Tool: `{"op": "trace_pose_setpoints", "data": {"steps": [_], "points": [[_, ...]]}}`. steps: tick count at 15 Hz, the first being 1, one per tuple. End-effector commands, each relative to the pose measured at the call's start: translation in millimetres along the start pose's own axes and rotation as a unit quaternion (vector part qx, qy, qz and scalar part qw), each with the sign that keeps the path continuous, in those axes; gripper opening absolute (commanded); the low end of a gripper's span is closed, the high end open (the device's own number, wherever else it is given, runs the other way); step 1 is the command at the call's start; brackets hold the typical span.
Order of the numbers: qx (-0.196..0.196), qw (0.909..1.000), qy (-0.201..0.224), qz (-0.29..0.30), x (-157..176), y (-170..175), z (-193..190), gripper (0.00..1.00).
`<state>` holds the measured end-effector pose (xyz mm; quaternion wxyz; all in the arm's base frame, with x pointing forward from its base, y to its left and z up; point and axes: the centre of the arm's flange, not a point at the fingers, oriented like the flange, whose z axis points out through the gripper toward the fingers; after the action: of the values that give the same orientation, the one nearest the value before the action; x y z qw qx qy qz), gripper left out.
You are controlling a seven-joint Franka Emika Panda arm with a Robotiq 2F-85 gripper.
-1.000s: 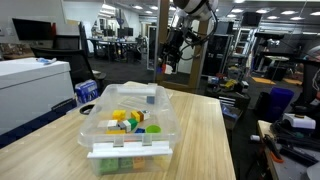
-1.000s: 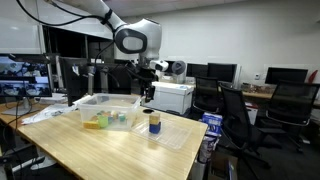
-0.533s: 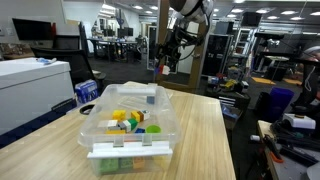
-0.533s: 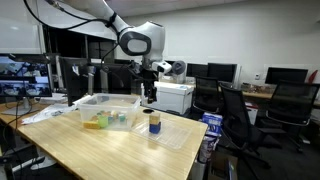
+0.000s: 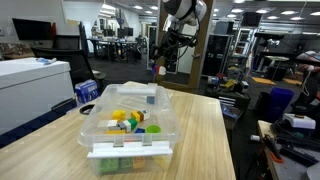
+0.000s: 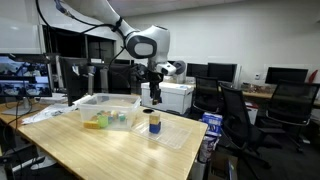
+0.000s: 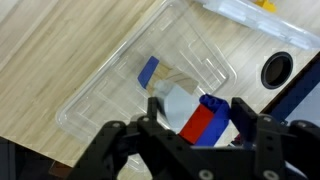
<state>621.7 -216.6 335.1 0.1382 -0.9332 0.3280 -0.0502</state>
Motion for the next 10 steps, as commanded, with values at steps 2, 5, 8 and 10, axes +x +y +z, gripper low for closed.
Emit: {"op": "trace_pose_setpoints", "data": {"steps": [2,5,8,10], "points": [[-0.008,0.9996,-0.018,0.017,16,-11,21,0.49],[-0.008,0.9994,-0.03,0.017,23,-13,33,0.49],[-0.012,0.9989,-0.041,0.016,29,-15,41,0.49],[-0.013,0.9987,-0.047,0.018,30,-18,47,0.49]]}}
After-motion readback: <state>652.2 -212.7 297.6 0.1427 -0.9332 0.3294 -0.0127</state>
